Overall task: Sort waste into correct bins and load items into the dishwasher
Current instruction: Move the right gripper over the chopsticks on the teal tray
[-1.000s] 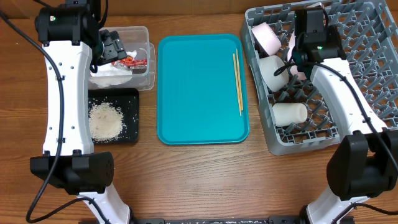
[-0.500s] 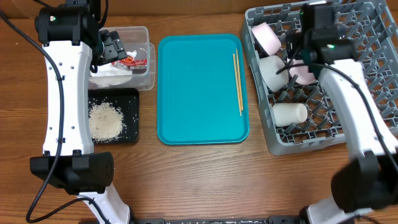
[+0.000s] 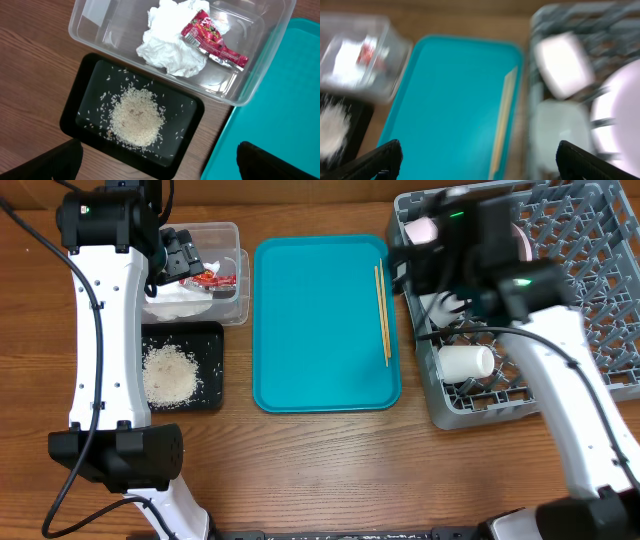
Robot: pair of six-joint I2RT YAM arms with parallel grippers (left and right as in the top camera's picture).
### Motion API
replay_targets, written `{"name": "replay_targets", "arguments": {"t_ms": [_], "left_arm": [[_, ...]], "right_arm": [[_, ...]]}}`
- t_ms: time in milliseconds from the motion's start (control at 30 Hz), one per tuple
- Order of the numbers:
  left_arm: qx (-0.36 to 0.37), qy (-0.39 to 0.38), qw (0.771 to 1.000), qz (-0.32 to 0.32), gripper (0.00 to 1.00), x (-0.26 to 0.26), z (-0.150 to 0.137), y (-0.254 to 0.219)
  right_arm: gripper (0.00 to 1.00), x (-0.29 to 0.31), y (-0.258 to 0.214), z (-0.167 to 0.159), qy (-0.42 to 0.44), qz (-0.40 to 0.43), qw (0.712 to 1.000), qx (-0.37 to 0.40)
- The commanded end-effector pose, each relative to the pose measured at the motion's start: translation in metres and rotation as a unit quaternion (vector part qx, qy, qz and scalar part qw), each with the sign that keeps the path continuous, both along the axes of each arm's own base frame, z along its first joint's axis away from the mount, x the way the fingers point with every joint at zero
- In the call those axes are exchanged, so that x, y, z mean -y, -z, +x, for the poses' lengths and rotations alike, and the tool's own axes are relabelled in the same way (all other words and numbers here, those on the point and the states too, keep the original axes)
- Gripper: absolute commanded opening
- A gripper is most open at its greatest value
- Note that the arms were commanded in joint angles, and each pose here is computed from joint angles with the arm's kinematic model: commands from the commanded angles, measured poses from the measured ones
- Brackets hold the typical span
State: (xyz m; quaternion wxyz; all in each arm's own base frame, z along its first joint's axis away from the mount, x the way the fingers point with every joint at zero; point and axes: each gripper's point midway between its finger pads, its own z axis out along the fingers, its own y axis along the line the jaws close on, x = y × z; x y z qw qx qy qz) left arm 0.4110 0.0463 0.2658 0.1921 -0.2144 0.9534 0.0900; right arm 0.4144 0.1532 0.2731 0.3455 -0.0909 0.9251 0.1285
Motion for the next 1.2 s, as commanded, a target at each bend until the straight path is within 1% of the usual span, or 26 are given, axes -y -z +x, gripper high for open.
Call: {"name": "replay_targets", "arguments": {"t_ms": [0, 200, 367, 533, 667, 767, 1167], "left_arm": [[0.0, -0.005, 1.0, -0.001, 1.0, -0.002, 0.002, 0.001], [0.0, -0.005, 1.0, -0.001, 1.0, -0.001, 0.002, 0.001], [0.0, -0.005, 1.0, -0.001, 1.0, -0.001, 0.002, 0.001], [0.0, -0.006, 1.0, -0.002, 1.0, -0.002, 0.002, 0.001], [0.0, -0.006, 1.0, -0.002, 1.0, -0.002, 0.002, 0.001], [0.0, -0.006, 1.0, -0.002, 1.0, -0.002, 0.002, 0.001], [0.0, -0.006, 1.0, -0.002, 1.0, -0.002, 0.002, 0.001]], "right_arm": [[1.0, -0.042, 0.03, -0.015, -0.03, -0.017, 0.998, -0.044], [1.0, -0.062, 0.062, -0.022, -0.053, -0.035, 0.994, -0.085], [1.0, -0.056, 0.087, -0.012, -0.037, -0.059, 0.992, -0.105], [0.91, -0.053, 0.11, -0.005, -0.014, -0.072, 0.989, -0.126], [0.87, -0.049, 0.118, 0.002, 0.02, -0.074, 0.989, -0.128], [0.87, -0.045, 0.12, 0.006, 0.045, -0.074, 0.988, -0.125], [0.82, -0.046, 0.142, 0.008, 0.061, -0.075, 0.984, -0.149]]}}
